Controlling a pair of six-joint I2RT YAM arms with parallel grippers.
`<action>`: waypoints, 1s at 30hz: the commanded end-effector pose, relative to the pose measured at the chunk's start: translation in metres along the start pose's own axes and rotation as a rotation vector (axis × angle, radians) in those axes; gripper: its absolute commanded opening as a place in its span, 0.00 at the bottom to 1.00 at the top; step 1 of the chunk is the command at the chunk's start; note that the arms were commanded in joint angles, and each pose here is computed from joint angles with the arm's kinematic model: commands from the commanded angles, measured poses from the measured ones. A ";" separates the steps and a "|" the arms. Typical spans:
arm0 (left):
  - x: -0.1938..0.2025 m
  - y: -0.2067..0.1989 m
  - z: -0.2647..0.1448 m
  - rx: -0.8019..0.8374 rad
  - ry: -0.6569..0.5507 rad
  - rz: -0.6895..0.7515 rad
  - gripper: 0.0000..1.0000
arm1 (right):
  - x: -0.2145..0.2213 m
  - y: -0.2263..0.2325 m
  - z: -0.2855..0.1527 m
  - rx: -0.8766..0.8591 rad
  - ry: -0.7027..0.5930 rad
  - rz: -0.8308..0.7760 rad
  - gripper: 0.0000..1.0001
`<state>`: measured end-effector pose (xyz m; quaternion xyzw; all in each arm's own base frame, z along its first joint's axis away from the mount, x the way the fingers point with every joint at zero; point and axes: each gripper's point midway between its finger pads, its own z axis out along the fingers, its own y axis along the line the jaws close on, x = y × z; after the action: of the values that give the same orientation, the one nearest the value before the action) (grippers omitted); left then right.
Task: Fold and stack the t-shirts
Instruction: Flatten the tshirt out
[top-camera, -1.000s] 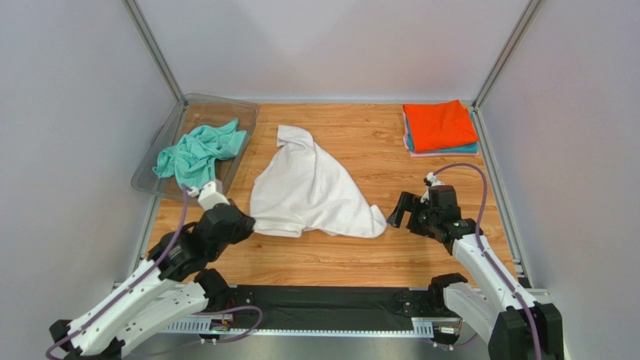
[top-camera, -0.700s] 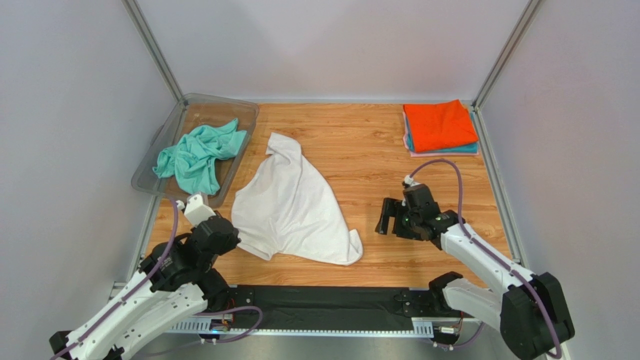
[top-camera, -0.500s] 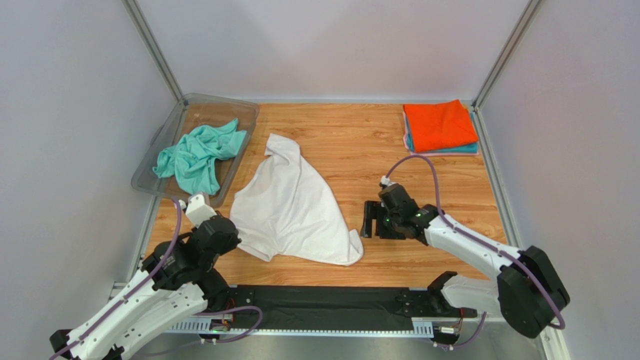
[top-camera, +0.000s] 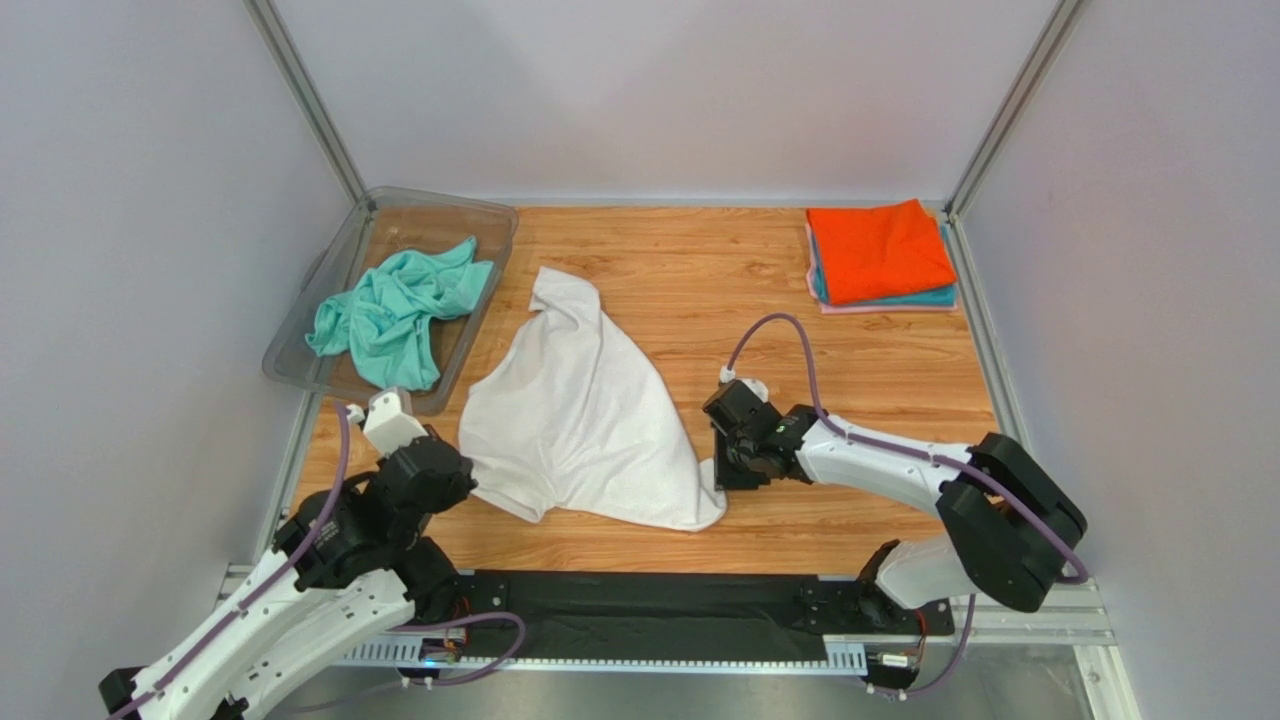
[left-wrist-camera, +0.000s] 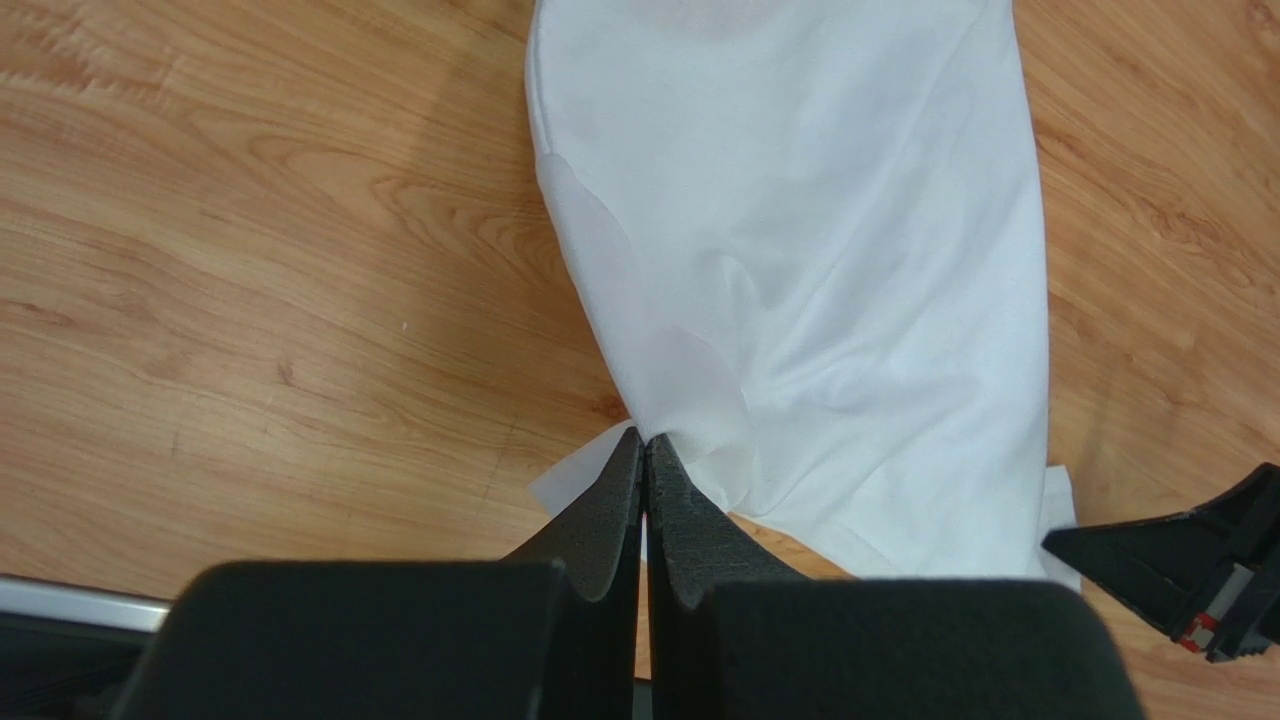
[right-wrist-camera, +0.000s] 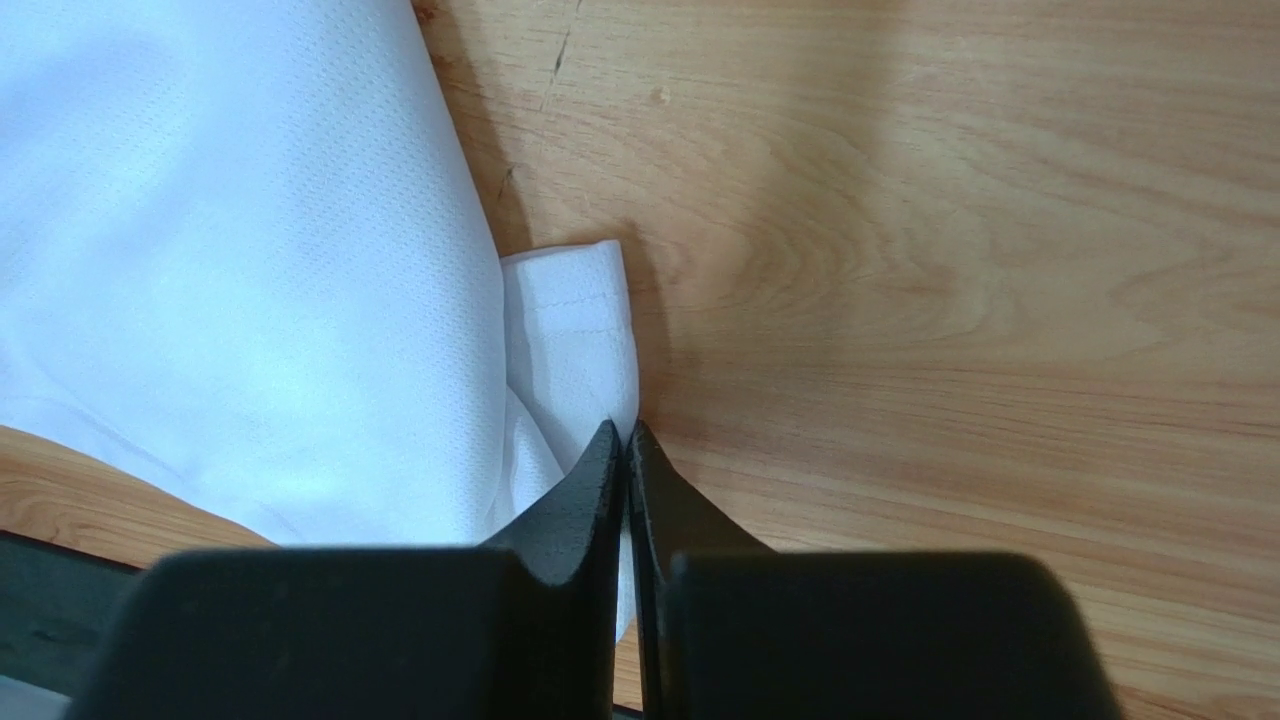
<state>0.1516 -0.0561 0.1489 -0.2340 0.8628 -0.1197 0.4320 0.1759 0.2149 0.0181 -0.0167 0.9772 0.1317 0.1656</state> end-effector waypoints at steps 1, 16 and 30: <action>-0.012 -0.005 -0.001 0.017 -0.045 0.015 0.00 | -0.027 0.008 -0.018 -0.002 -0.115 0.027 0.00; -0.162 -0.140 -0.097 0.454 -0.389 0.093 0.00 | -0.165 -0.010 -0.241 0.076 -0.747 0.048 0.00; -0.248 -0.212 -0.181 0.671 -0.577 0.197 0.00 | -0.192 -0.019 -0.425 -0.045 -1.136 0.046 0.00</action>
<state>0.1845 -0.1030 0.5009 -0.0494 0.6452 -0.3113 0.6960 0.2189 0.1010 0.4504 0.0750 0.7394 0.1967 0.6395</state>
